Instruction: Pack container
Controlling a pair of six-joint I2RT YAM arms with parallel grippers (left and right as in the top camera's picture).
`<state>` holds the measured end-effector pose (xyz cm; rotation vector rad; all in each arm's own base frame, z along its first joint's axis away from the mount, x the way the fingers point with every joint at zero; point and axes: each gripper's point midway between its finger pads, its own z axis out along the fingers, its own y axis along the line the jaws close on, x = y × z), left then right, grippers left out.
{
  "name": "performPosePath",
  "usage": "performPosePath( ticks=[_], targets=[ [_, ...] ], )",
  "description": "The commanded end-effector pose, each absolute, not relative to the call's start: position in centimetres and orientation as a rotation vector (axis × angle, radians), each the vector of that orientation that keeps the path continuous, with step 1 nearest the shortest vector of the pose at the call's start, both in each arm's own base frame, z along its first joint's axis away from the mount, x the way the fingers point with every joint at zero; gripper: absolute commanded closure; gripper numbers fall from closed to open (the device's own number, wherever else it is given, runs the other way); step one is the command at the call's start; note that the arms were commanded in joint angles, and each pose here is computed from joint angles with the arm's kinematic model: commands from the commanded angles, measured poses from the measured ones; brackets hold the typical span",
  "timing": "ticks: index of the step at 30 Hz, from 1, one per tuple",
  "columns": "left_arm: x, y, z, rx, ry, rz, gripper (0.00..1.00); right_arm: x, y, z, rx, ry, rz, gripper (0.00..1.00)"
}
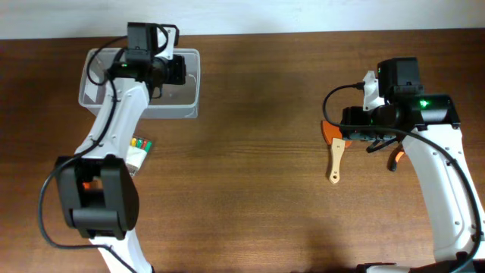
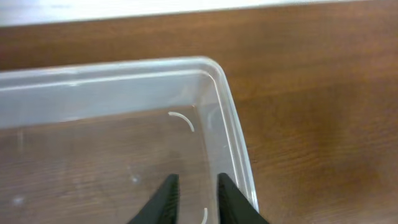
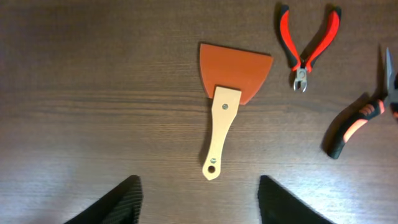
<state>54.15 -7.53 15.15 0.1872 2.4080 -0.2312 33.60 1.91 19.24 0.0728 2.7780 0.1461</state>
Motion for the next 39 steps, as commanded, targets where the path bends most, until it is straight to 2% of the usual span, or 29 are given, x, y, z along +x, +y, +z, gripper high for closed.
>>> performPosePath(
  ticks=[1,2,7,20,39],
  targets=[
    [54.3,-8.5,12.6,0.209,2.452,-0.240,0.86,33.8,1.8,20.1,0.081,2.755,0.154,0.41],
    [54.3,-8.7,12.2,0.212,2.462,-0.241,0.91,33.8,1.8,20.1,0.081,2.756,0.154,0.43],
    [53.9,-9.3,10.0,0.226,2.512,-0.243,0.96,33.7,1.8,20.0,0.082,2.764,0.154,0.44],
    [51.9,-10.3,7.5,0.254,2.622,-0.254,0.97,33.4,1.8,19.9,0.083,2.774,0.154,0.43],
    [47.9,-21.9,7.4,0.532,2.608,-0.343,0.96,33.2,1.8,19.8,0.084,2.785,0.154,0.43]
  ],
)
